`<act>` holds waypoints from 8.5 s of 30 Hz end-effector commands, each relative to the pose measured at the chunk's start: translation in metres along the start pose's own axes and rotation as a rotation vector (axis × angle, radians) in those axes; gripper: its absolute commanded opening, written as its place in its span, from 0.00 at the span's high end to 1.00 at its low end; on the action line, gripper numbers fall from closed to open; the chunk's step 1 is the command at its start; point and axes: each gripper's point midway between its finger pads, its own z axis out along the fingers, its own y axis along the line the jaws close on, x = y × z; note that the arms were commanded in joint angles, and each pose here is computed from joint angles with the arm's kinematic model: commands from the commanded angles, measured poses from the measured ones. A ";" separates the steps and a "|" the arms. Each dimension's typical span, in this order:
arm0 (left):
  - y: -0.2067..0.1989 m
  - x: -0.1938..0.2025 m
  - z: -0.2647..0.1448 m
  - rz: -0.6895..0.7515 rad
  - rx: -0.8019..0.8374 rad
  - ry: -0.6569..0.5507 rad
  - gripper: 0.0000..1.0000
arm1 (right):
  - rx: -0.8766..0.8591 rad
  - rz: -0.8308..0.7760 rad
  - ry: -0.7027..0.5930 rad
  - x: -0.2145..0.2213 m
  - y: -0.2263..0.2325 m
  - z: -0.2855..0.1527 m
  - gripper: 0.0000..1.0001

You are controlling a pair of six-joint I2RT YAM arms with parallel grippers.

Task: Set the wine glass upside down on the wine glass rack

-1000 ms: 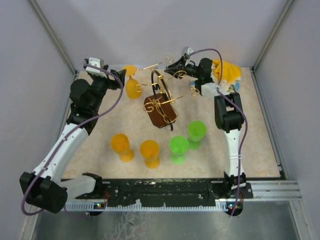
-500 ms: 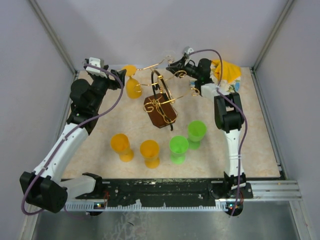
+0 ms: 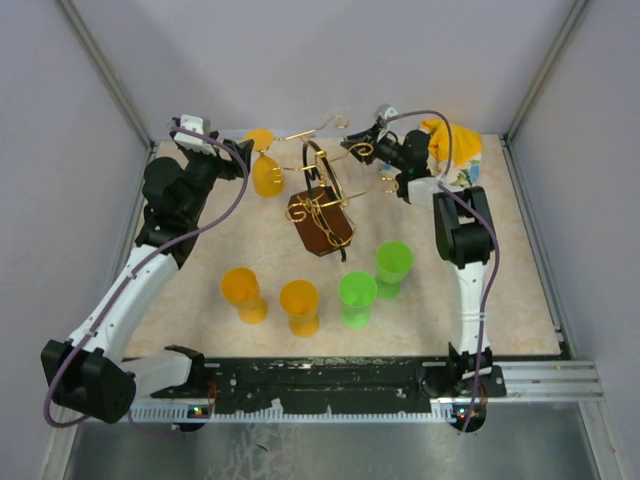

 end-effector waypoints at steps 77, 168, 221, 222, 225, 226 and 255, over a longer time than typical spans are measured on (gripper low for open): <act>-0.005 -0.014 -0.017 -0.147 -0.016 0.161 0.00 | 0.768 0.351 0.469 -0.135 0.108 -0.247 0.20; -0.007 -0.065 -0.028 -1.502 0.001 0.100 0.19 | 0.625 -0.502 -0.300 -0.296 0.264 -0.029 1.00; -0.010 -0.028 -0.032 -1.476 -0.010 0.168 0.57 | 0.394 -0.487 -0.338 -0.265 0.344 0.015 1.00; -0.010 -0.027 -0.032 -1.473 -0.007 0.167 0.60 | 0.395 -0.487 -0.336 -0.264 0.343 0.015 1.00; -0.011 -0.026 -0.032 -1.463 0.008 0.167 0.70 | 0.406 -0.492 -0.330 -0.263 0.341 0.014 1.00; -0.012 -0.026 -0.032 -1.460 0.015 0.169 0.74 | 0.408 -0.494 -0.328 -0.262 0.341 0.014 0.99; -0.023 -0.024 -0.032 -1.493 0.118 0.194 0.60 | 0.401 -0.499 -0.346 -0.267 0.342 0.009 1.00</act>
